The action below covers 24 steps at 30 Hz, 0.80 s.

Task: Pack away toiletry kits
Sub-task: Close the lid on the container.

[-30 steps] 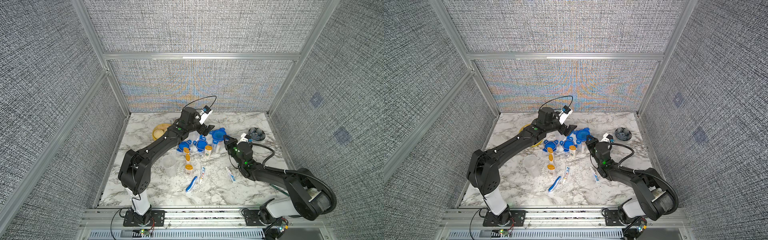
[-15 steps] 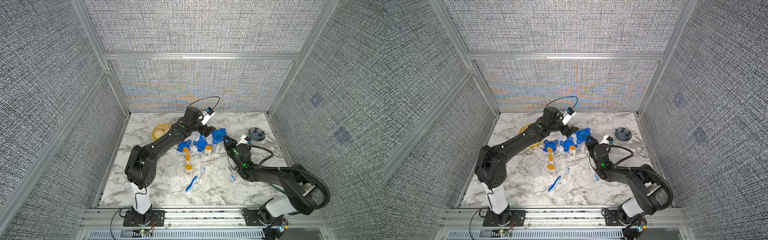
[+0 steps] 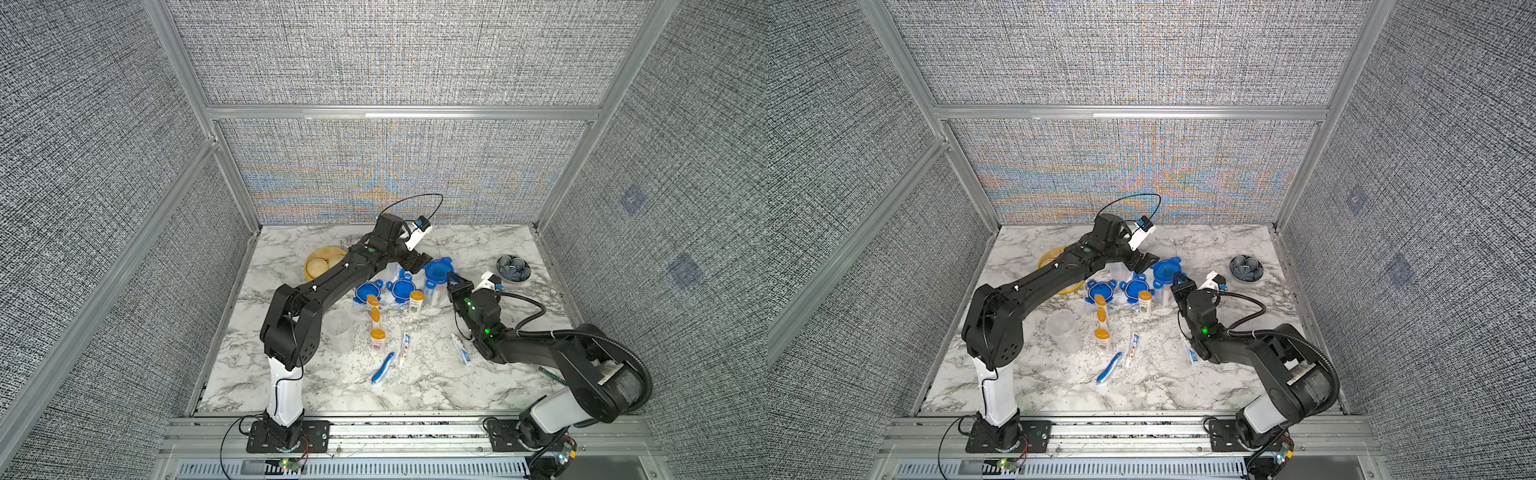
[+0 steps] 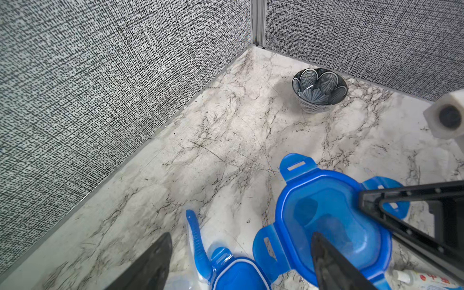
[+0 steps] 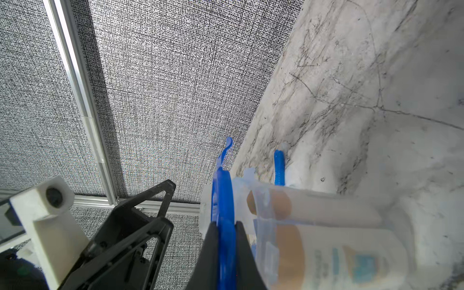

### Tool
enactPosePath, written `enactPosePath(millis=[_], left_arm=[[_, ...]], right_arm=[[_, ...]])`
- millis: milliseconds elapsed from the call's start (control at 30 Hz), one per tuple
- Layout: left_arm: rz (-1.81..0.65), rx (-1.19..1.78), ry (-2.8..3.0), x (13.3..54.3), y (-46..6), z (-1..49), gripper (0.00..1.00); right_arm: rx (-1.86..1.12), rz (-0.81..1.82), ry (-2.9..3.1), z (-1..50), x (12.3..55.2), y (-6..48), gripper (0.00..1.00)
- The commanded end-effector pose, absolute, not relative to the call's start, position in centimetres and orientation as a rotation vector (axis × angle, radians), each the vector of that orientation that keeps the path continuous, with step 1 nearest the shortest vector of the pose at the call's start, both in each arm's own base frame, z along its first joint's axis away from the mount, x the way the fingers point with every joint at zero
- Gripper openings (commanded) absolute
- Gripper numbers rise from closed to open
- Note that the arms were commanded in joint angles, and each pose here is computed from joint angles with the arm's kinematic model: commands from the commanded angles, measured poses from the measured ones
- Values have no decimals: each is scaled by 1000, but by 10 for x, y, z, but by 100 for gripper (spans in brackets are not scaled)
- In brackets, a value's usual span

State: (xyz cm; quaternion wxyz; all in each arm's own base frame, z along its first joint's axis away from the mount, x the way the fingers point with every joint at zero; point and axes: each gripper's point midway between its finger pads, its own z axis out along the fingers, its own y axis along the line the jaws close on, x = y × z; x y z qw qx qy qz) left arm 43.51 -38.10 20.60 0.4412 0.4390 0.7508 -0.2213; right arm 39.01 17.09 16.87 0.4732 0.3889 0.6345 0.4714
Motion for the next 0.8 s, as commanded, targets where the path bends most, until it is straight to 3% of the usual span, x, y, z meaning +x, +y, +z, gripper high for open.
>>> enactPosePath(millis=[0,767], left_arm=[[-534,1100,1867,436,-380,205,85],[-495,1148,1926,445,-385,174,84]], right_arm=[[954,1177,1499,178,393,169,0],[986,1169,1490,167,396,166,0]])
